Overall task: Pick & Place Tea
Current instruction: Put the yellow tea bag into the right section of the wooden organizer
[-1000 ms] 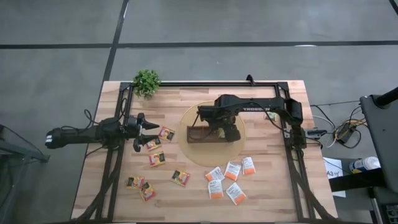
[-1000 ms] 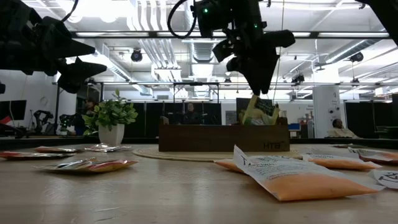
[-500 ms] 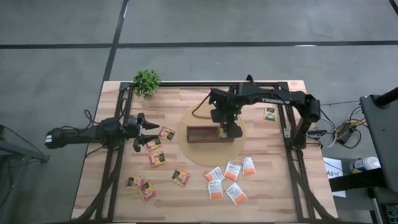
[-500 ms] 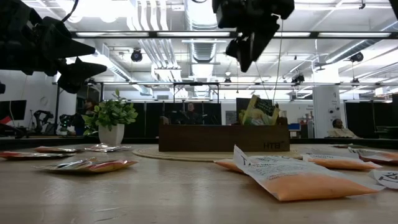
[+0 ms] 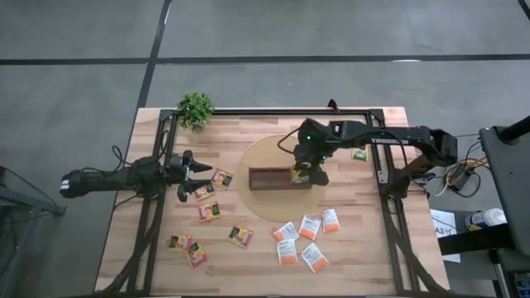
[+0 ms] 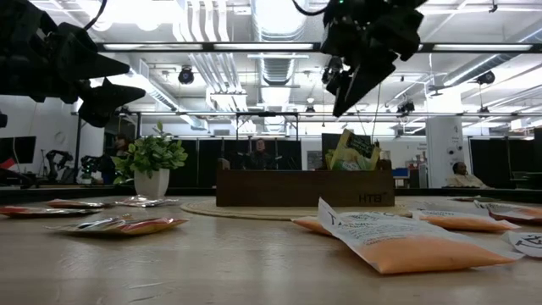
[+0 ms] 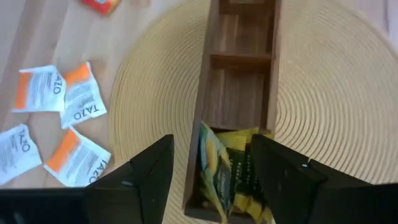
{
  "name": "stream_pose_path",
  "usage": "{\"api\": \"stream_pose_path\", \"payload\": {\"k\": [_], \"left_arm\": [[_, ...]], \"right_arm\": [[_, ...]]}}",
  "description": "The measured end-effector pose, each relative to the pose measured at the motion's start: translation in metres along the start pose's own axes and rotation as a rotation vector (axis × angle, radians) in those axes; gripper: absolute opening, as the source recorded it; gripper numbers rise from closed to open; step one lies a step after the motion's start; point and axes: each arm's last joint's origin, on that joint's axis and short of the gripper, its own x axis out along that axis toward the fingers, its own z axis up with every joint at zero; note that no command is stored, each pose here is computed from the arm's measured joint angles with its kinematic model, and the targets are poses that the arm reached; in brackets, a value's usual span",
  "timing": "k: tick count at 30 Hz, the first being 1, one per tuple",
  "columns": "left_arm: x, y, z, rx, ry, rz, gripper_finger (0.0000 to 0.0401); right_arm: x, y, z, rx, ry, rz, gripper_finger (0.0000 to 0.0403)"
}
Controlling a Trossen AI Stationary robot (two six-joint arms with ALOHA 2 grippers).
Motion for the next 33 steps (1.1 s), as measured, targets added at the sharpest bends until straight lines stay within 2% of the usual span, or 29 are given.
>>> {"api": "stream_pose_path", "payload": {"k": [5,9,13,22,33], "left_arm": [[0.000,0.000,0.000,0.000,0.001,0.000,0.0257],[0.000,0.000,0.000,0.000,0.000,0.000,0.0257],[0.000,0.000,0.000,0.000,0.000,0.000,0.0257],[0.000,0.000,0.000,0.000,0.001,0.000,0.0257],[0.000,0.000,0.000,0.000,0.001,0.000,0.0257]], "right_arm": [[0.013,-0.001,-0.015,0.058,0.050,-0.014,0.0213],[0.020,-0.002,-0.022,0.064,0.060,-0.013,0.0193],[0.022,-0.002,-0.025,0.065,0.061,-0.019,0.0151],[0.019,-0.004,-0.022,0.062,0.066,-0.043,0.0021],[0.000,-0.002,-0.013,0.016,0.144,-0.073,0.0008]]}}
